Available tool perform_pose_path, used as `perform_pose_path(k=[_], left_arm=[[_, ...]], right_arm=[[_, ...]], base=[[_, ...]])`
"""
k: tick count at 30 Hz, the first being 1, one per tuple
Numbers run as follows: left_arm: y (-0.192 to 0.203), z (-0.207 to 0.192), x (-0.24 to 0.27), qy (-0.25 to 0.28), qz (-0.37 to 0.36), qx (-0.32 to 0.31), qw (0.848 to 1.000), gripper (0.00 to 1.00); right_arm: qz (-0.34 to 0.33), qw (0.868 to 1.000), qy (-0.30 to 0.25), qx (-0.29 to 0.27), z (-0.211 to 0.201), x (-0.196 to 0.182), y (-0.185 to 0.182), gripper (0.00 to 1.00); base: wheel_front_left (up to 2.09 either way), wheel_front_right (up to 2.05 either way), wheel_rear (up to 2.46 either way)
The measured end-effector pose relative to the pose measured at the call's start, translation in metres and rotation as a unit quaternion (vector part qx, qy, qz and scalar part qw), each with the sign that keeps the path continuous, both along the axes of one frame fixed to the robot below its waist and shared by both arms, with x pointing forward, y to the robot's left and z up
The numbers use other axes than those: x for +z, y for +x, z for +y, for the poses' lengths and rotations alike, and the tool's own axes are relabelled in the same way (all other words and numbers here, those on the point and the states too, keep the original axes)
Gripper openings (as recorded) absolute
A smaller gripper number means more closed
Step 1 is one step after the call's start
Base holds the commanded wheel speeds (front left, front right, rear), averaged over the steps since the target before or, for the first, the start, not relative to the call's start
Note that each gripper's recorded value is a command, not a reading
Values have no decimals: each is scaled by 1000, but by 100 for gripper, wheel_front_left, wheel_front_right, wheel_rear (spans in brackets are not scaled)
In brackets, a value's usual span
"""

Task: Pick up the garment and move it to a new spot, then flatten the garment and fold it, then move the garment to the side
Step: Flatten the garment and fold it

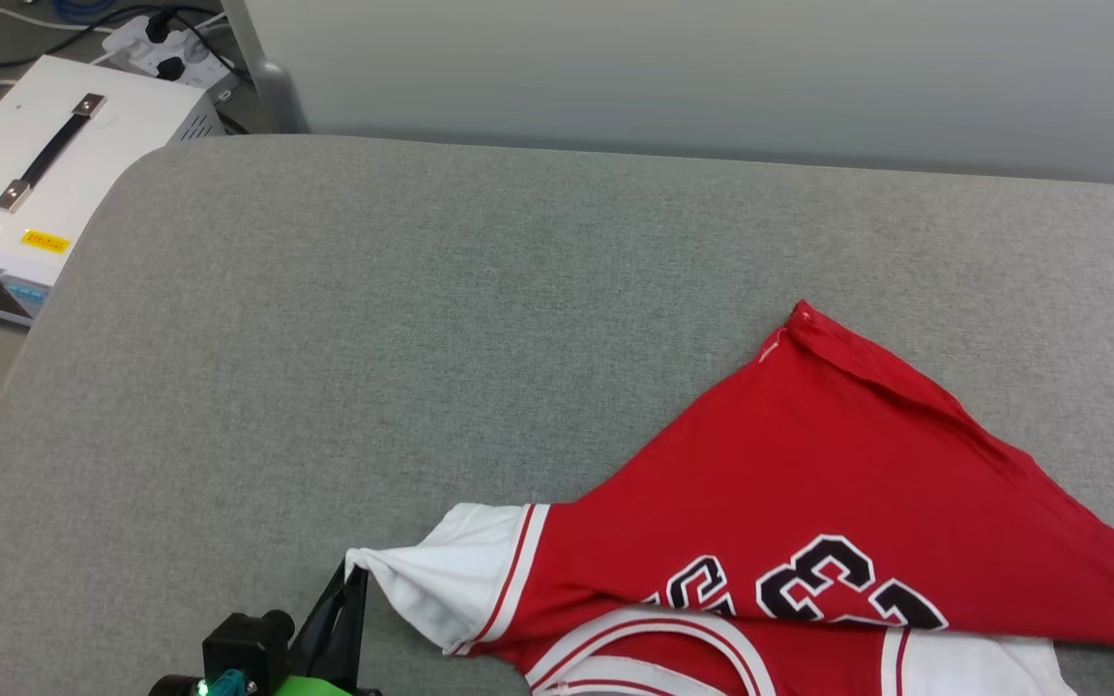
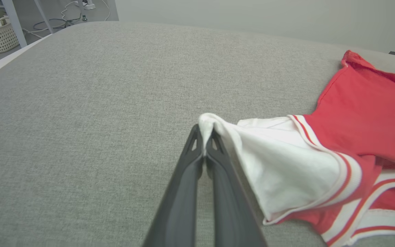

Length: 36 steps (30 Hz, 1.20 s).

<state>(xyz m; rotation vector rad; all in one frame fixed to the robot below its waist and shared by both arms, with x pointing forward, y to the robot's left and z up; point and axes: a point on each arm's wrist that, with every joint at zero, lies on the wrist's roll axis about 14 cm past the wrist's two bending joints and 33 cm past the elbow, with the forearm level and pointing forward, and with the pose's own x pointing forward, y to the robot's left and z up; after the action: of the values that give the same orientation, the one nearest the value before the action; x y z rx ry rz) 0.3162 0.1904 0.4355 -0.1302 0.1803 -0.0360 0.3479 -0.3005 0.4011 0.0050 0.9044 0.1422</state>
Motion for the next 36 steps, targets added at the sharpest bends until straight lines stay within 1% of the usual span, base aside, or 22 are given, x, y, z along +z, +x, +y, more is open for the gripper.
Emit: perform_pose_path(k=[4,8,9,10,11,12,16,19,22,24,26,28,32,33,34,36], left_arm=[[3,-6,3,-1,-5,-11,1000,0],[4,-8,2,0,-4,-15,1000,0],[4,-9,1,0,-3,-16,1000,0],[4,-9,1,0,-2,-16,1000,0],[3,-9,0,0,-1,-16,1000,0],[3,-9,0,0,-1,-16,1000,0],[3,-9,1,1,-2,-18,1000,0],[3,-10,1,0,-2,-19,1000,0],[4,-10,0,0,0,-19,1000,0],[5,-10,0,0,0,-19,1000,0],[8,-10,2,0,-3,-18,1000,0],[10,-10,2,0,-4,-19,1000,0],[15,-10,3,0,-6,-15,1000,0],[17,-9,3,1,-6,-13,1000,0],[19,-8,2,1,-4,-7,1000,0],[21,-7,1,-1,-2,-3,1000,0]], right_arm=[[42,998,16,-36,-6,-22,-49,0],[75,995,31,-65,-3,-41,-82,0],[75,994,33,-68,-2,-42,-84,4],[72,994,38,-74,-1,-42,-84,23],[64,994,41,-77,1,-40,-82,45],[52,994,44,-80,2,-37,-79,100],[-14,997,38,-72,3,-11,-55,100],[-81,995,32,-52,9,21,-24,100],[-153,987,31,-25,20,61,12,100],[-198,980,29,-1,31,89,37,100],[-228,973,30,24,45,111,56,100],[-241,968,25,58,63,125,73,100],[-222,966,15,132,104,129,95,100],[-213,966,12,146,111,128,99,100],[-175,968,-5,180,126,118,114,100],[-144,970,-15,197,133,106,123,100]], base=[[0,0,0],[0,0,0],[0,0,0],[0,0,0],[0,0,0],[0,0,0],[0,0,0],[0,0,0],[0,0,0],[0,0,0],[0,0,0],[0,0,0],[0,0,0],[0,0,0],[0,0,0],[0,0,0]])
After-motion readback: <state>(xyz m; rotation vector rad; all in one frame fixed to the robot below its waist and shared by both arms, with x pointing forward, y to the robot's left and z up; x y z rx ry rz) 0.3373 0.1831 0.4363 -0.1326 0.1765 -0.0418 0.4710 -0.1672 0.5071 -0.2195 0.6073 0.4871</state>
